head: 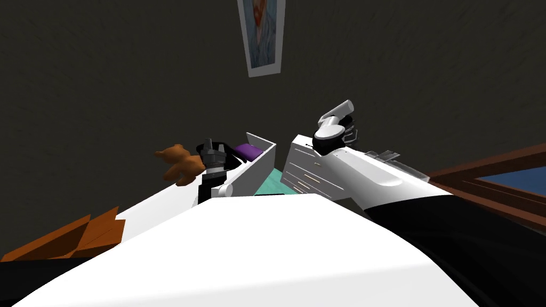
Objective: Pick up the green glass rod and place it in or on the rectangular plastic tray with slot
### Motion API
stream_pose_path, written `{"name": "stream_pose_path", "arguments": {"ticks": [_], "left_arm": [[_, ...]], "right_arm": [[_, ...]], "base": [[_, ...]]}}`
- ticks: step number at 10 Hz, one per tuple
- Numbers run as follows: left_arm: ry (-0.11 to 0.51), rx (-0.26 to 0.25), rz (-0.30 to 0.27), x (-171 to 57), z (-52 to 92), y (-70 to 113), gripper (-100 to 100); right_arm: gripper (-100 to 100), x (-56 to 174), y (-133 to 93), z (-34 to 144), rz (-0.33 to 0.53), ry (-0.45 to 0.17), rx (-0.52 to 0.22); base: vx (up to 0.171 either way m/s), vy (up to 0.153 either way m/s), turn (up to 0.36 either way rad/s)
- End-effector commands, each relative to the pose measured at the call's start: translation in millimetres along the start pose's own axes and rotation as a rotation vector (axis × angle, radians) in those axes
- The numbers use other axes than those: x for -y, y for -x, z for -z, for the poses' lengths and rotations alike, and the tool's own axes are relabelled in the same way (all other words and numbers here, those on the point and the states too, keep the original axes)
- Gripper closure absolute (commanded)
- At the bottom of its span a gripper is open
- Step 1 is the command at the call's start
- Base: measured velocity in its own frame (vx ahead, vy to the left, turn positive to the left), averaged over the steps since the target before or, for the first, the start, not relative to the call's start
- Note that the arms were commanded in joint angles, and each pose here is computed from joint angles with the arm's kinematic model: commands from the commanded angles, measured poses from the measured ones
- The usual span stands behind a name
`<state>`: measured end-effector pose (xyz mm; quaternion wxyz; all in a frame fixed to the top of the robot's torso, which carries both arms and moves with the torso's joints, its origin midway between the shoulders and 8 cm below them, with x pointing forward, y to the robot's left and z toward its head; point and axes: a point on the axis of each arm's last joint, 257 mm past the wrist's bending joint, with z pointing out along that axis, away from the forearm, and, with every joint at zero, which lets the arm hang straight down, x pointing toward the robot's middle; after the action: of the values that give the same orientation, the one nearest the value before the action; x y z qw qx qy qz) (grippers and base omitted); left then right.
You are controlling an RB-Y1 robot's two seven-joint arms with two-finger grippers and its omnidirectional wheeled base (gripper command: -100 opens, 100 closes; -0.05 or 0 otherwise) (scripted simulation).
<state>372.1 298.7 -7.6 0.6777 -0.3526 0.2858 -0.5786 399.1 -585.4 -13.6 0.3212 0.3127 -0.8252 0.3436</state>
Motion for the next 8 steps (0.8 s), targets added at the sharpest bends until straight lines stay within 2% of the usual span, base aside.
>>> {"name": "stream_pose_path", "arguments": {"ticks": [1,2,3,5,6,8], "left_arm": [[0.000,0.000,0.000,0,0.0,0.0,0],[0.000,0.000,0.000,0,0.0,0.0,0],[0.000,0.000,0.000,0,0.0,0.0,0],[0.000,0.000,0.000,0,0.0,0.0,0],[0.000,0.000,0.000,0,0.0,0.0,0],[0.000,0.000,0.000,0,0.0,0.0,0]], "right_arm": [[-100,-8,19,1.0,0.017,0.025,0.055],[-100,-12,33,5.8,0.030,0.040,0.092],[-100,-15,37,3.5,0.034,0.050,0.103],[-100,-29,65,12.4,0.063,0.093,0.176],[-100,-31,67,10.8,0.062,0.101,0.182],[-100,-49,93,20.1,0.098,0.154,0.247]], "base": [[0.014,-0.007,0.098],[0.022,-0.013,0.183],[0.019,-0.013,0.057],[0.026,-0.009,0.106],[0.022,-0.009,0.054],[0.027,-0.007,0.097]]}}
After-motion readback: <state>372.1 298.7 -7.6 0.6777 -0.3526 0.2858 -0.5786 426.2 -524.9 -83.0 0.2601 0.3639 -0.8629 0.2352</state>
